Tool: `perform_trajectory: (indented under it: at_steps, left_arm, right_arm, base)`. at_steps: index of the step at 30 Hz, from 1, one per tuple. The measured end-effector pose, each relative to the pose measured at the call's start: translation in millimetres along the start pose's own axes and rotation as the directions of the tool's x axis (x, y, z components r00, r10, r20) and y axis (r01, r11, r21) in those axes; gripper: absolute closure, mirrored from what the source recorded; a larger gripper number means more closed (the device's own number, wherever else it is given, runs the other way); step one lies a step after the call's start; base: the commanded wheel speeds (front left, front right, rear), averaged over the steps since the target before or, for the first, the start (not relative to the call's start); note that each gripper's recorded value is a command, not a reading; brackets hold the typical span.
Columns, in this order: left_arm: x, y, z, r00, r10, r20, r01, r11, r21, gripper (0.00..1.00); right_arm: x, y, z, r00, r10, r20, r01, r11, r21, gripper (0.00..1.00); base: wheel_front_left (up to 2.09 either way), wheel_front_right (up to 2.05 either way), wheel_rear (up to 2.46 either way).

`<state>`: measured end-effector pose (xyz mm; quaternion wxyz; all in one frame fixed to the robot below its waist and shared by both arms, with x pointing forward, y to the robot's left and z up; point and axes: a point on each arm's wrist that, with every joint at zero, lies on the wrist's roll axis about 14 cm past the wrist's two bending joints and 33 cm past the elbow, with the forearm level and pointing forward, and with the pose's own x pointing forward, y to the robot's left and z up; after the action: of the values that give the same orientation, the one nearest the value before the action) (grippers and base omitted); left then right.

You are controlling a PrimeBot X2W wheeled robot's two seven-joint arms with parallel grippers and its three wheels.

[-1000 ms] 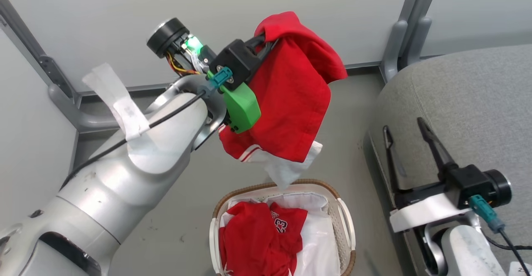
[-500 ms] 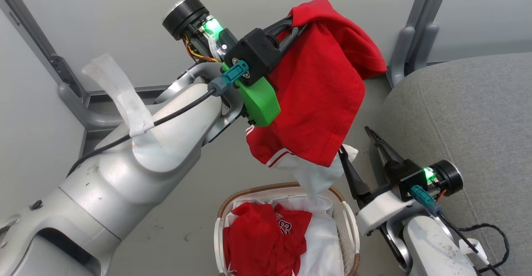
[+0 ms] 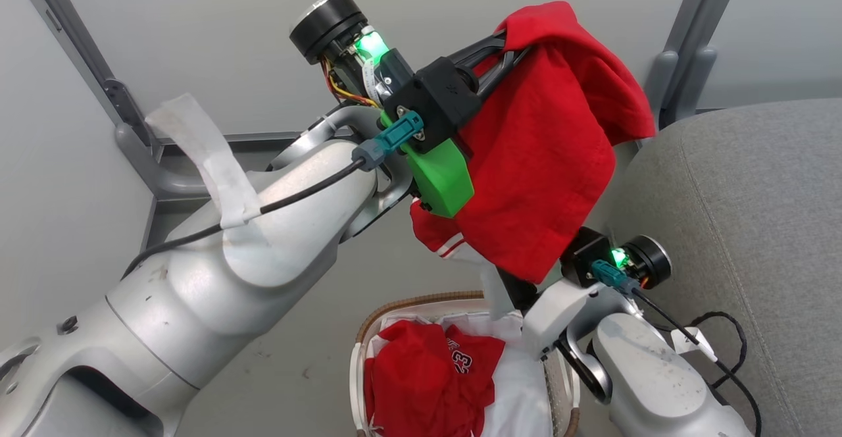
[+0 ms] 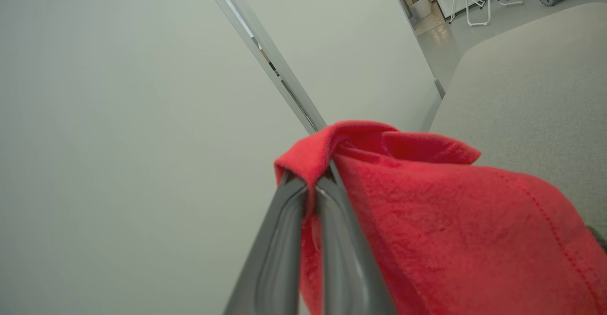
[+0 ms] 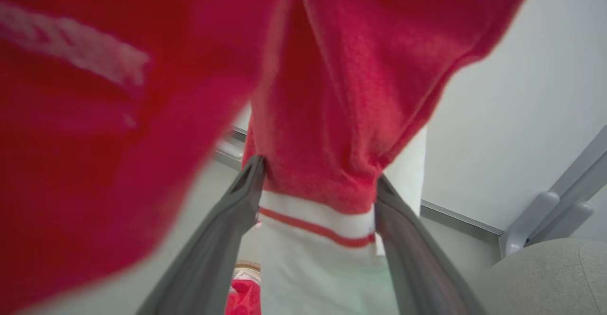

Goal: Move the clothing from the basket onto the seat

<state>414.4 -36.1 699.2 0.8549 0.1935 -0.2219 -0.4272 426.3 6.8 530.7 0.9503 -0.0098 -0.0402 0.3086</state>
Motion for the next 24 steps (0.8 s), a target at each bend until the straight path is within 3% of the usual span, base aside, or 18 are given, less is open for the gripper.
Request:
perform_trajectory:
  at_steps: [2,3,5,18,19,20,21,22,23,24]
  left_arm:
    - [0,0,2,1.0,0.003,0.006,-0.003,1.0,-0.009,1.0]
    - [-1,0,3,1.0,0.007,0.008,-0.007,1.0,-0.017,1.0]
    - [-2,1,1,1.0,0.016,0.006,-0.016,0.999,-0.034,1.0]
    - [-39,20,-64,0.979,0.149,-0.14,-0.172,0.971,-0.164,0.98]
    - [-42,19,-69,0.976,0.157,-0.152,-0.183,0.967,-0.179,0.84]
    - [-45,18,-74,0.974,0.161,-0.161,-0.19,0.964,-0.188,0.78]
    - [-48,15,-79,0.971,0.167,-0.172,-0.2,0.959,-0.203,0.54]
    - [-51,12,-84,0.968,0.173,-0.184,-0.212,0.953,-0.218,0.37]
    - [-54,10,-89,0.965,0.179,-0.194,-0.221,0.948,-0.227,0.07]
    - [-57,5,-95,0.961,0.181,-0.208,-0.229,0.944,-0.238,0.0]
  right_arm:
    - [5,5,2,1.0,0.02,-0.001,-0.02,1.0,-0.002,0.0]
    - [8,5,5,1.0,0.027,0.006,-0.027,1.0,-0.007,0.53]
    - [13,4,13,0.999,0.029,0.026,-0.029,1.0,0.0,1.0]
    - [7,-14,34,0.993,-0.037,0.111,0.035,0.999,0.026,1.0]
    - [5,-15,36,0.992,-0.044,0.12,0.041,0.999,0.029,1.0]
    - [4,-17,38,0.99,-0.051,0.128,0.048,0.998,0.033,1.0]
    - [2,-19,41,0.989,-0.059,0.137,0.055,0.998,0.036,1.0]
    - [0,-20,44,0.987,-0.066,0.148,0.061,0.997,0.038,1.0]
    - [-1,-22,46,0.985,-0.072,0.155,0.067,0.997,0.041,1.0]
    - [-3,-24,48,0.983,-0.08,0.163,0.073,0.996,0.044,1.0]
  base:
    - [0.0,0.0,0.0]
    - [0.0,0.0,0.0]
    - [0.0,0.0,0.0]
    - [0.0,0.0,0.0]
    - [0.0,0.0,0.0]
    - [0.0,0.0,0.0]
    - [0.0,0.0,0.0]
    - [0.0,0.0,0.0]
    - [0.0,0.0,0.0]
    - [0.0,0.0,0.0]
